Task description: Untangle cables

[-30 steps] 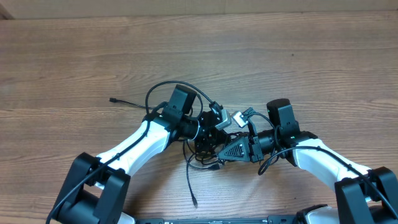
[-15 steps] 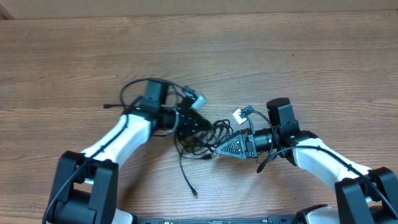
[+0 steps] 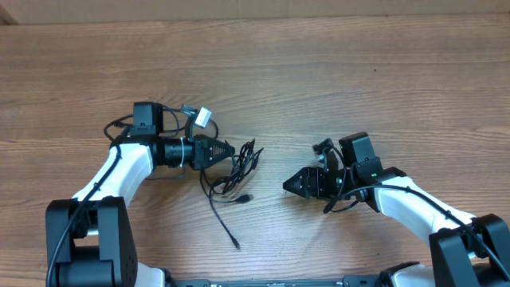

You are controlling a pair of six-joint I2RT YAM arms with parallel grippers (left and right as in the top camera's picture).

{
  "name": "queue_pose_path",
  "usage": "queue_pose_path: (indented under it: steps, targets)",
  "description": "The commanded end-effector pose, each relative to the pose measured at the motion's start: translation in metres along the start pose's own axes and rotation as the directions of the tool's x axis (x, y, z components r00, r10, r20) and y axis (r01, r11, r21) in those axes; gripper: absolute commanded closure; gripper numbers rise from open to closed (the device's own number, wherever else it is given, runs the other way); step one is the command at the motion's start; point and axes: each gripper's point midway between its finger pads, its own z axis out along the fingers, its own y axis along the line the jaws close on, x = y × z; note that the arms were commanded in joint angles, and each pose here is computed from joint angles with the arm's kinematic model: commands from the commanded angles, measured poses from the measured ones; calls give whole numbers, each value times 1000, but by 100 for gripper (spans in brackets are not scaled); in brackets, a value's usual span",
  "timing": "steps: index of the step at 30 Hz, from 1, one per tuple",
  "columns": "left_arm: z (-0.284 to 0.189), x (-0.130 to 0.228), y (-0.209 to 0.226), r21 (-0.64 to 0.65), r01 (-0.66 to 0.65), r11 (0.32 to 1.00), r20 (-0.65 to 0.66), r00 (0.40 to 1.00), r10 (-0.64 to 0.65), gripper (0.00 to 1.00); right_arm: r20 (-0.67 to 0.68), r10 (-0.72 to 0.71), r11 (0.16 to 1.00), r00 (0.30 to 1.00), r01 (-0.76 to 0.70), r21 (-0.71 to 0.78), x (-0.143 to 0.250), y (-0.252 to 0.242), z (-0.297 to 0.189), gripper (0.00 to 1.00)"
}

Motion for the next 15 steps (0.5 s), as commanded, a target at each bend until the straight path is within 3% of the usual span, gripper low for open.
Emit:
queue_pose_path:
  steps: [1,10,15]
  targets:
    - [-8,-6,-10,-40,7,999,11,1000,-7,96,34,34,996,999,-36,79,-3,-14,0,0]
    - [-40,-2,-58,-185,-76,980,33,996,84,96,32,39,995,999,-41,88,-2,-17,0,0]
    - [-67,8,-75,-373,-74,925,68,992,106,96,40,38,994,999,-41,102,-3,-19,0,0]
